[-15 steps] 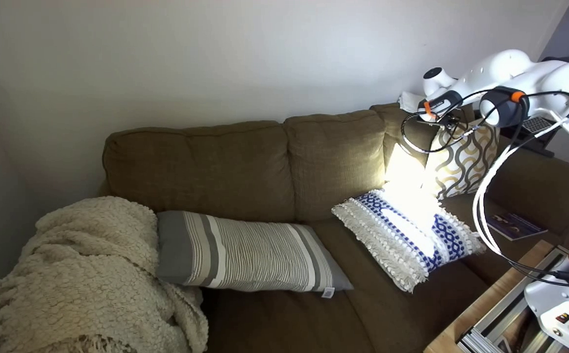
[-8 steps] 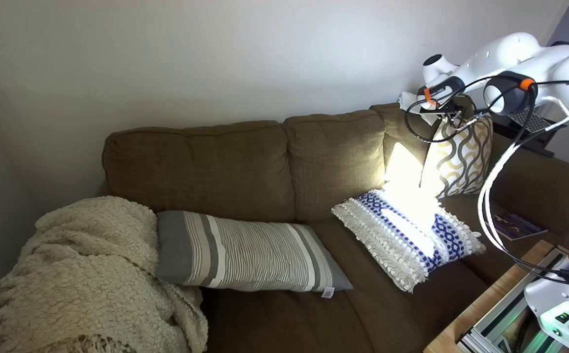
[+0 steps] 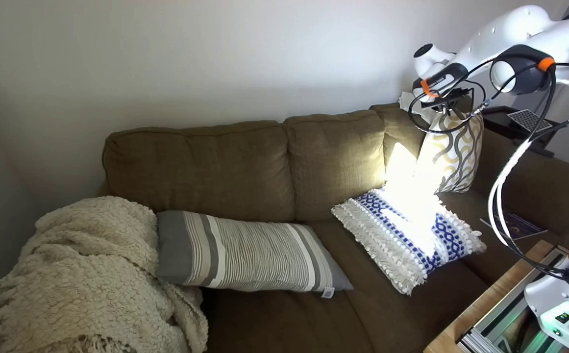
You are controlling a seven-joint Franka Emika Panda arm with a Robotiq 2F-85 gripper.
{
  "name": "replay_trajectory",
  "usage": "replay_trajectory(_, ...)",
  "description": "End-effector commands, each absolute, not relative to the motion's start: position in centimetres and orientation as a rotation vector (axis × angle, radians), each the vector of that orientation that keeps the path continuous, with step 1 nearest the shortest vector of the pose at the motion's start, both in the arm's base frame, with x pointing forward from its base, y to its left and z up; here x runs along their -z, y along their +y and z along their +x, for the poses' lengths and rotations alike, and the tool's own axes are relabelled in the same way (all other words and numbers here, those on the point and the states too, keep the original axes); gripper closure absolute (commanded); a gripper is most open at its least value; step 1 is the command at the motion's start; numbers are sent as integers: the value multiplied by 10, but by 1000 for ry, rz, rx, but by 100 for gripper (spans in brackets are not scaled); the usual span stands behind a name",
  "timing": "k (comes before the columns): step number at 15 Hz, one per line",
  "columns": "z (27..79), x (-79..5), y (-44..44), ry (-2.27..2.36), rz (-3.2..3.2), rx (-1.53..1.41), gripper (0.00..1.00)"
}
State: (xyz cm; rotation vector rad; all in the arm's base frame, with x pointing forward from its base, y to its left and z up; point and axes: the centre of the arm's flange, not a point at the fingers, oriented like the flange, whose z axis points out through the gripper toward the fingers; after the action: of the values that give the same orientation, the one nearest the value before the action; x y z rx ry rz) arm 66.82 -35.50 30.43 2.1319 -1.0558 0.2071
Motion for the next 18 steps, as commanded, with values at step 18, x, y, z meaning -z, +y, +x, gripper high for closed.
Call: replay_trajectory(18,609,-428,-311,-101,2335,-277,97)
